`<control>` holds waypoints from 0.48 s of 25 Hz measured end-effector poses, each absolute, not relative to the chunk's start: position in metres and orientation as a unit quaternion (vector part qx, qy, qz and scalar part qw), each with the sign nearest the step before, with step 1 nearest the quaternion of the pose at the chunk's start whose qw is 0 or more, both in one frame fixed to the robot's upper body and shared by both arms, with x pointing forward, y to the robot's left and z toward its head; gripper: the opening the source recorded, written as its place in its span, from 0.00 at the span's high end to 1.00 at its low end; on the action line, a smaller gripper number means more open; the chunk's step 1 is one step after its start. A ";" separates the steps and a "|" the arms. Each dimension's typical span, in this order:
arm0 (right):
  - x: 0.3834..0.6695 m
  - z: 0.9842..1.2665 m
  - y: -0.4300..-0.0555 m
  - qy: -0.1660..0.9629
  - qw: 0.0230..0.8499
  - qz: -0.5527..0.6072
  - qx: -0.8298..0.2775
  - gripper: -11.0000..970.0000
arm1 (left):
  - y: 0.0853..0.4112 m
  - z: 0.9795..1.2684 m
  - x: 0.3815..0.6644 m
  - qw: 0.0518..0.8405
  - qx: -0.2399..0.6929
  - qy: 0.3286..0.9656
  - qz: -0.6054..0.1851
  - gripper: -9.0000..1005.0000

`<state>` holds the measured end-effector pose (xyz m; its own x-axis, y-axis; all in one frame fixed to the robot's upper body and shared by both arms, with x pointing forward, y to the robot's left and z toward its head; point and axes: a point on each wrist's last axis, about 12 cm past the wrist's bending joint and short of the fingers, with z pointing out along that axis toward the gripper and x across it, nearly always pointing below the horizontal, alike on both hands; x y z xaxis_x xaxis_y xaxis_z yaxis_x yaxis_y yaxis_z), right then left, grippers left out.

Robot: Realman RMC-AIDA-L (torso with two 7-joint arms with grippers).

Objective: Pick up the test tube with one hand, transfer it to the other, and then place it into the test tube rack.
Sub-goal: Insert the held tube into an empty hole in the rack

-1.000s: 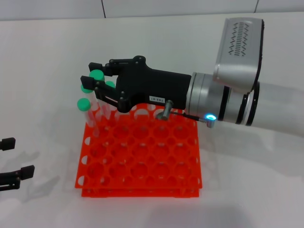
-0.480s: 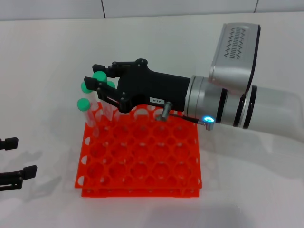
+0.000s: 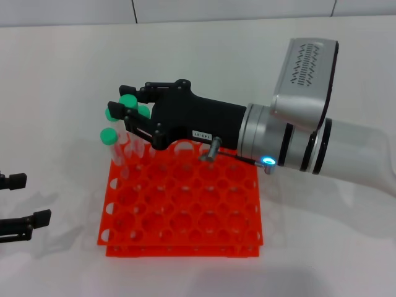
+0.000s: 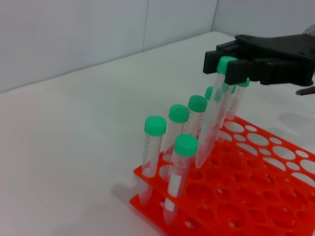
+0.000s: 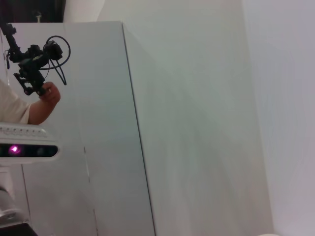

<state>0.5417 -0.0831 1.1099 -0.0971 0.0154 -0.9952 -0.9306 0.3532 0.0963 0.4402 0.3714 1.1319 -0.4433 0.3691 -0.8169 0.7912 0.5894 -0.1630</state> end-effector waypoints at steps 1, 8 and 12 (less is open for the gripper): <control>0.542 1.110 -0.082 0.606 0.555 0.425 -0.379 0.64 | 0.371 1.132 0.440 0.385 0.361 0.804 -0.274 0.12; 0.543 1.108 -0.080 0.609 0.550 0.421 -0.386 0.63 | 0.371 1.132 0.441 0.385 0.360 0.805 -0.274 0.12; 0.544 1.108 -0.078 0.611 0.547 0.422 -0.387 0.63 | 0.370 1.131 0.442 0.383 0.362 0.804 -0.275 0.12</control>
